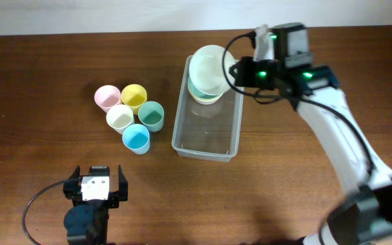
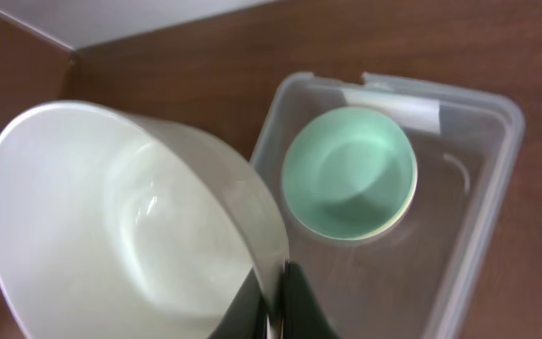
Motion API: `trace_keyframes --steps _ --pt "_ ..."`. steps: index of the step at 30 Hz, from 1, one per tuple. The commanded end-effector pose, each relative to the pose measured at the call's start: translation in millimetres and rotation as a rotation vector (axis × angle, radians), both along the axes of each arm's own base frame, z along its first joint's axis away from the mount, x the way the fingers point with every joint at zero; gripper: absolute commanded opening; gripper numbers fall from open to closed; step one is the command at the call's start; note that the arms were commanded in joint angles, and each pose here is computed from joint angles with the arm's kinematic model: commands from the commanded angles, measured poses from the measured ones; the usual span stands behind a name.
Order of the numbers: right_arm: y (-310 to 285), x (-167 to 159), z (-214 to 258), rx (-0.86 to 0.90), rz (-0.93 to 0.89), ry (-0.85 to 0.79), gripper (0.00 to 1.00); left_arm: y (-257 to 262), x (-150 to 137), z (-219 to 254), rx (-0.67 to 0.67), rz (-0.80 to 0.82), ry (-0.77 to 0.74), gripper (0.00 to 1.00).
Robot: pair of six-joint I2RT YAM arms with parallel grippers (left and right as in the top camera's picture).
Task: Pack container
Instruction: 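Carry the white bowl with the right gripper into the container, release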
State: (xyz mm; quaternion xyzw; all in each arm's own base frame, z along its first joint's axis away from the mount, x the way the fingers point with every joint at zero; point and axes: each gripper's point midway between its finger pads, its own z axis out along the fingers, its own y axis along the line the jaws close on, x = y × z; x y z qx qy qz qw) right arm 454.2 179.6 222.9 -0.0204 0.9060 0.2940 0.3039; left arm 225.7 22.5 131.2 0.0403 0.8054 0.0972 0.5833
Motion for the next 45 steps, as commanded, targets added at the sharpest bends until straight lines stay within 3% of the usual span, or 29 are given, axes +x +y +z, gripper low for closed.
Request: trace_keyframes --steps 1,7,8,10,11,12,19,22,23,27,30,45 --pt "-2.2 28.1 -46.1 -0.04 -0.049 0.038 0.04 -3.7 0.5 -0.5 -0.013 -0.016 -0.006 1.0" --pt "-0.5 48.1 -112.8 -0.008 -0.083 0.149 0.04 -3.7 0.5 -0.5 -0.013 -0.016 -0.006 1.0" --pt "0.2 49.0 -119.5 -0.009 -0.08 0.157 0.1 -3.7 0.6 -0.4 -0.013 -0.016 -0.007 1.0" --pt "6.9 47.0 -118.7 -0.015 -0.007 0.126 0.46 -3.7 0.5 -0.5 -0.013 -0.016 -0.006 1.0" --pt "12.8 44.6 -113.6 -0.007 0.053 0.099 0.57 -3.7 0.6 -0.4 -0.013 -0.016 -0.007 1.0" --pt "18.9 40.6 -100.8 0.018 0.111 0.075 0.59 -3.7 0.6 -0.4 -0.013 -0.016 -0.007 1.0" --pt "18.6 12.8 -37.3 0.043 0.14 0.092 0.6 -3.7 0.6 -0.4 -0.013 -0.016 -0.007 1.0" --pt "16.8 -26.0 -49.5 0.016 0.149 0.263 0.57 -3.7 0.6 -0.4 -0.013 -0.016 -0.007 1.0" --pt "14.9 -52.0 -63.2 -0.015 0.165 0.38 0.5 -3.7 0.6 -0.4 -0.013 -0.016 -0.007 1.0" --pt "2.0 -82.2 -89.4 -0.161 0.157 0.497 0.48 -3.7 0.6 -0.4 -0.013 -0.016 -0.007 1.0" --pt "-16.8 -84.8 -107.6 -0.297 0.098 0.512 0.48 -3.7 0.5 -0.5 -0.013 -0.016 -0.006 1.0" --pt "-55.0 -98.1 -151.4 -0.41 0.025 0.577 0.46 -3.7 0.6 -0.4 -0.013 -0.016 -0.007 1.0"
